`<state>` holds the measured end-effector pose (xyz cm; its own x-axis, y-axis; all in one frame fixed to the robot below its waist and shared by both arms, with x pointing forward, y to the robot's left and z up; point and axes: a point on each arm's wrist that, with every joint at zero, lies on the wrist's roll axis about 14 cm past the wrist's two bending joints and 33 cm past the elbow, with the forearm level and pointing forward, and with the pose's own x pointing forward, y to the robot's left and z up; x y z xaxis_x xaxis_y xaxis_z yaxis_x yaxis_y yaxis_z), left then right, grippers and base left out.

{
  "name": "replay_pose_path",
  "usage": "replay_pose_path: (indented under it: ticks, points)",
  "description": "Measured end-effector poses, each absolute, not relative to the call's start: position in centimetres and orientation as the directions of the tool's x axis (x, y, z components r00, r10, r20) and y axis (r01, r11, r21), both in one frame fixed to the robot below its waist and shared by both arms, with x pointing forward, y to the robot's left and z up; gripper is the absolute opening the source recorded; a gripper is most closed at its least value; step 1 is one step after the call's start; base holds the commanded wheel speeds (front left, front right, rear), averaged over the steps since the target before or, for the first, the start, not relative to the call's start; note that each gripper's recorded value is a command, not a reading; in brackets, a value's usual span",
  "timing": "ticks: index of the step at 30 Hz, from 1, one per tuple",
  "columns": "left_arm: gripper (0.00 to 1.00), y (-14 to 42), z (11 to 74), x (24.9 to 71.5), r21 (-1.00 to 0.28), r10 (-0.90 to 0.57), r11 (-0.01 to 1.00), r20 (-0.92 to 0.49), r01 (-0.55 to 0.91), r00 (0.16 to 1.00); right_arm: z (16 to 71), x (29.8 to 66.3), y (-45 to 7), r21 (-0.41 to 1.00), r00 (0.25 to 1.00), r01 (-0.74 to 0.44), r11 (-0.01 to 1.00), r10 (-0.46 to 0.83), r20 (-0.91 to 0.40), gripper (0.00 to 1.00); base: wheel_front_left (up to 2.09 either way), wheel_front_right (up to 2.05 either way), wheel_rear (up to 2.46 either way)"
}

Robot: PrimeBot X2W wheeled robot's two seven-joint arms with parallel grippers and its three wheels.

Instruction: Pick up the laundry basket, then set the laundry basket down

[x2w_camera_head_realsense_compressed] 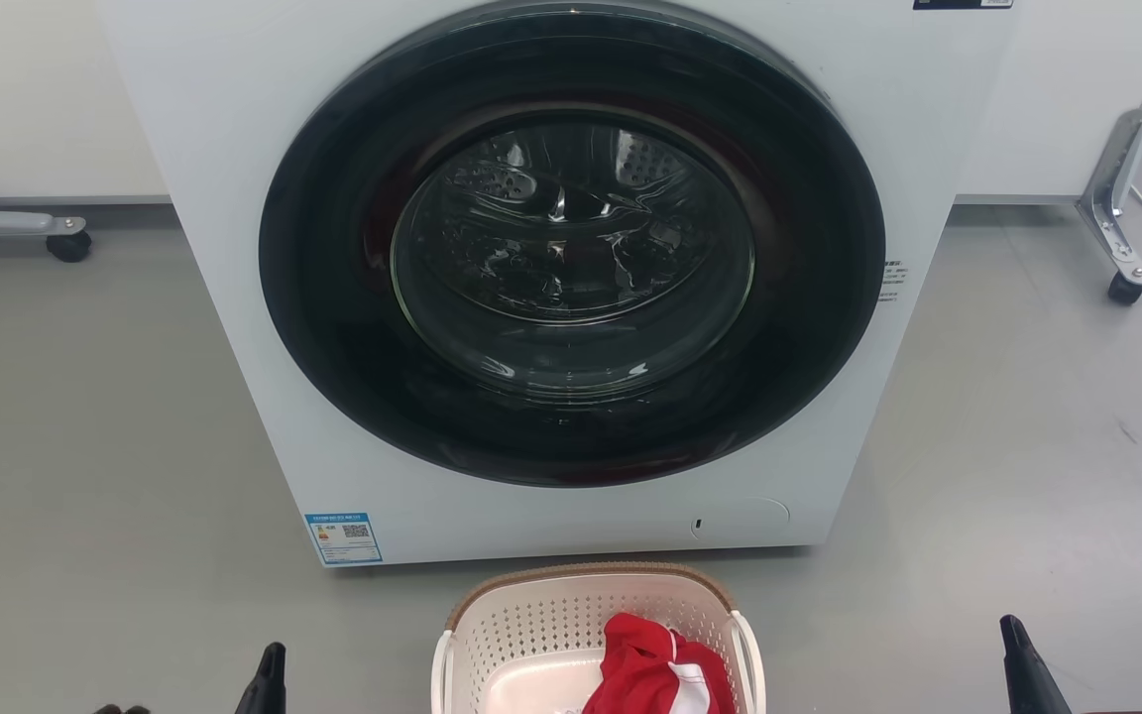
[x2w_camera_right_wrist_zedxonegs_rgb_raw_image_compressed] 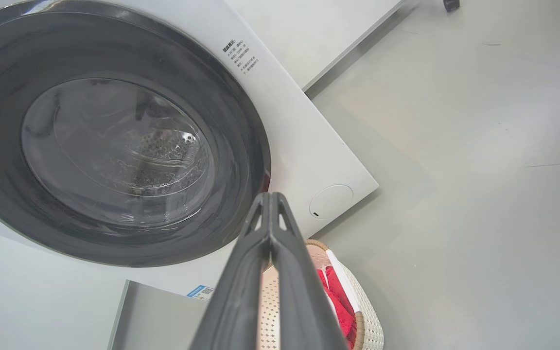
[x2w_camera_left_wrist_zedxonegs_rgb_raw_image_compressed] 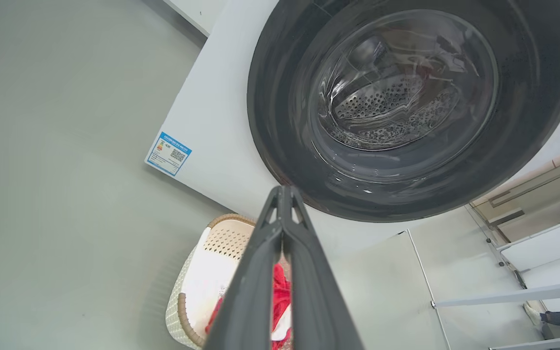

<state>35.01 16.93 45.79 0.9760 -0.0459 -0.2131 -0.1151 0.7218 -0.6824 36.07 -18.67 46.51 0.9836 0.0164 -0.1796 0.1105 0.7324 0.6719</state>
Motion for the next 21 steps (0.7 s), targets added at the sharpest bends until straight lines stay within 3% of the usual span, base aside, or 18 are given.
replay_pose_path:
  ticks: [21]
  points:
    - [0.00,17.6,46.2,36.2,-0.871,-0.053,0.467,-0.197,-0.150,0.979,46.5,36.7,-19.3,0.867,0.983,0.160,0.472,0.010,-0.186,0.00,0.00,0.00,0.00]
